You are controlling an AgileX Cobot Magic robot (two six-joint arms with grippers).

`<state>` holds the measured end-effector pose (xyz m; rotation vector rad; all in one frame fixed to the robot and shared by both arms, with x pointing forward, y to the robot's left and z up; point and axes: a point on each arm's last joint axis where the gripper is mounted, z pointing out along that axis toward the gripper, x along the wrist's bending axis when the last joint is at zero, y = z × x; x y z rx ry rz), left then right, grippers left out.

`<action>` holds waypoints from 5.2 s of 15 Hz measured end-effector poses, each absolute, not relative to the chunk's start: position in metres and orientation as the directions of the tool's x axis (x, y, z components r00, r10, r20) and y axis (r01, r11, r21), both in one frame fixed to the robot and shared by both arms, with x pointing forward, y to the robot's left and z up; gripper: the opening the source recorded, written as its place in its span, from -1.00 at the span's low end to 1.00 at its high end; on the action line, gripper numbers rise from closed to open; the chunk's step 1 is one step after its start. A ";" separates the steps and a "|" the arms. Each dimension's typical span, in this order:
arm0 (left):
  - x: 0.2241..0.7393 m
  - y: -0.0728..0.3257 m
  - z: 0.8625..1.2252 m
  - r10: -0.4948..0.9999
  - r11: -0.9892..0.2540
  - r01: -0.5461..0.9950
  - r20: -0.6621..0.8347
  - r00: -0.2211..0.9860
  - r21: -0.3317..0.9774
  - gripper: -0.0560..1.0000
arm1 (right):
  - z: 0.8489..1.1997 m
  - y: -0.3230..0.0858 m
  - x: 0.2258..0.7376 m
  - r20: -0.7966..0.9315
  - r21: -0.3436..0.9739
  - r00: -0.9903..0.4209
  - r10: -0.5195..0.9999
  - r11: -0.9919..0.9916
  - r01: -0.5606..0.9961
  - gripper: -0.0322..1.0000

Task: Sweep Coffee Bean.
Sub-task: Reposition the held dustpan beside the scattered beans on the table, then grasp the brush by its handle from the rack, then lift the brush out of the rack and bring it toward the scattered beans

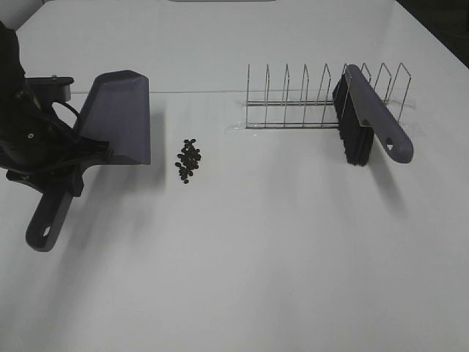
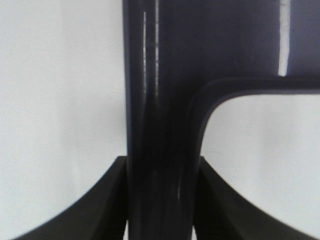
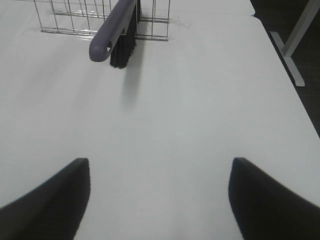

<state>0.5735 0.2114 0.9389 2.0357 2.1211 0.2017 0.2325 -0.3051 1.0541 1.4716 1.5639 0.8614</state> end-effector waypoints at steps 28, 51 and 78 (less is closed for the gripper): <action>0.573 0.213 0.939 1.000 0.008 0.973 -0.018 -0.003 0.231 -0.23 | 1.086 -0.288 0.608 -0.008 0.665 -0.052 0.999 0.044 0.746 0.51; 0.576 0.213 0.940 1.000 0.003 0.967 -0.023 0.003 0.256 -0.23 | 0.994 -0.246 0.729 0.023 0.339 -0.023 0.999 0.014 0.941 0.35; 0.576 0.213 0.940 1.000 -0.005 0.965 -0.018 0.010 0.261 -0.24 | 1.038 -0.248 0.729 0.018 0.407 0.003 1.000 -0.010 0.914 -0.22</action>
